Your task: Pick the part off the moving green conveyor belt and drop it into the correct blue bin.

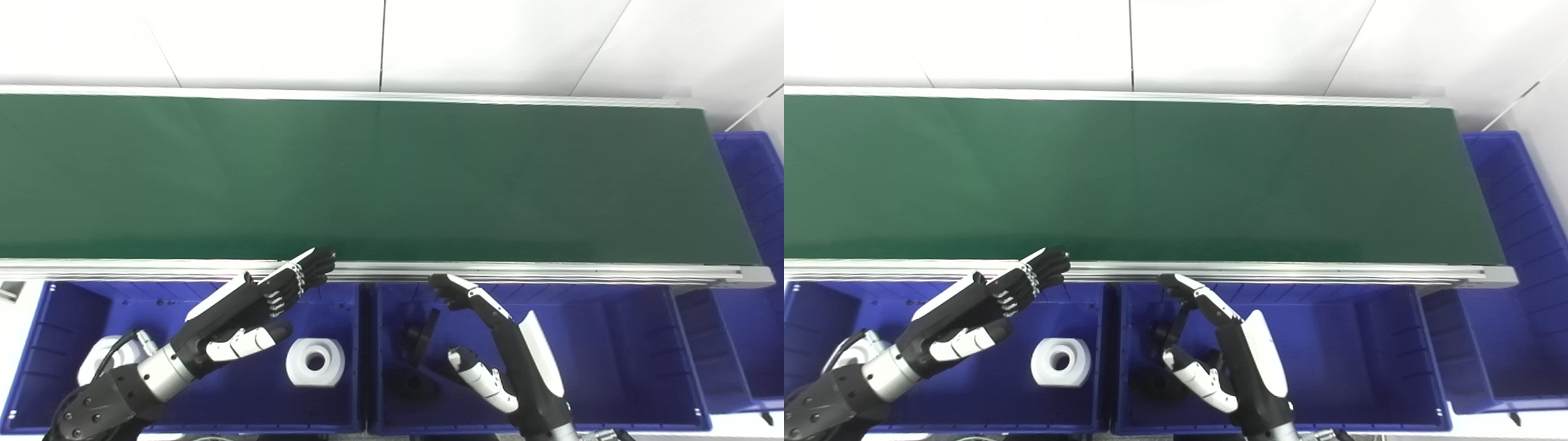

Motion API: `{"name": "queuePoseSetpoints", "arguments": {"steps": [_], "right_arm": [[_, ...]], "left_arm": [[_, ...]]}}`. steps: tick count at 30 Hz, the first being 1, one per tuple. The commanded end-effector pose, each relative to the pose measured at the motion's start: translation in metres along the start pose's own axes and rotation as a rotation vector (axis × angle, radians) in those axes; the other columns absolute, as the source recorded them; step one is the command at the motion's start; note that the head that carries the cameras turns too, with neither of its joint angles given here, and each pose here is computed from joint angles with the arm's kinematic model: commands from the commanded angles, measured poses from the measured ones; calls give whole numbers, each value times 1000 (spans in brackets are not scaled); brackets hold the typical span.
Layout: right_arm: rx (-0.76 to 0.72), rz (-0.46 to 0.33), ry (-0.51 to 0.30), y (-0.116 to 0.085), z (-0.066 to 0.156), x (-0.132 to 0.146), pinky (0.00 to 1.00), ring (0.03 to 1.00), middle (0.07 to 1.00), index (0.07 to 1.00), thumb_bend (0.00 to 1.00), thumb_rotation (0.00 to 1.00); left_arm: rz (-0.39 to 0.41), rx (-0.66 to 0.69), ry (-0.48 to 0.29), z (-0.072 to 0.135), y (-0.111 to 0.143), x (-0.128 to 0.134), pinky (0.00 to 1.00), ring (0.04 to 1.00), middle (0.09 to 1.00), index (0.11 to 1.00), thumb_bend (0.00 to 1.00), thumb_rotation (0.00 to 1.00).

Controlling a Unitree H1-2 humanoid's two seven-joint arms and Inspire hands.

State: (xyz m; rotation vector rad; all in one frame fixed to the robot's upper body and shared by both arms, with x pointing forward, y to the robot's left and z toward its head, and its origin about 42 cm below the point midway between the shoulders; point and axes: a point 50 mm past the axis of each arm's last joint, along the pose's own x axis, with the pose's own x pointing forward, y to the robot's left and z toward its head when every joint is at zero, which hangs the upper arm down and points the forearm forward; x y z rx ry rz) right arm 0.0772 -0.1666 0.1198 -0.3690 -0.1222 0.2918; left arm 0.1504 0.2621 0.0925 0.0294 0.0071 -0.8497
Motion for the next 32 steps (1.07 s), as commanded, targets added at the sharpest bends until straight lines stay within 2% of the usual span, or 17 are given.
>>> {"name": "queuePoseSetpoints", "arguments": {"steps": [1, 9, 16, 18, 22, 32], "right_arm": [[10, -27, -73, -2, 14, -1, 736, 793, 824, 822, 573, 1000], [28, 15, -50, 5, 14, -1, 747, 822, 860, 849, 564, 1000], [38, 53, -62, 7, 14, 1, 786, 855, 887, 872, 532, 1000], [46, 63, -60, 7, 14, 1, 791, 856, 887, 873, 534, 1000], [50, 82, -61, 7, 13, 1, 797, 864, 893, 879, 535, 1000], [61, 116, -39, 9, 11, 1, 805, 876, 908, 887, 557, 1000]], "left_arm": [[-1, 18, -51, 5, 0, 0, 1000, 1000, 1000, 1000, 362, 656], [3, 36, -37, 7, 1, -12, 1000, 1000, 1000, 1000, 380, 681], [22, 39, -40, 9, 1, -30, 1000, 1000, 1000, 1000, 380, 703], [24, 40, -38, 8, 0, -34, 1000, 1000, 1000, 1000, 397, 733], [27, 43, -34, 8, -2, -38, 1000, 1000, 1000, 1000, 392, 695], [43, 28, -9, 6, -7, -44, 1000, 1000, 1000, 996, 421, 696]]}}
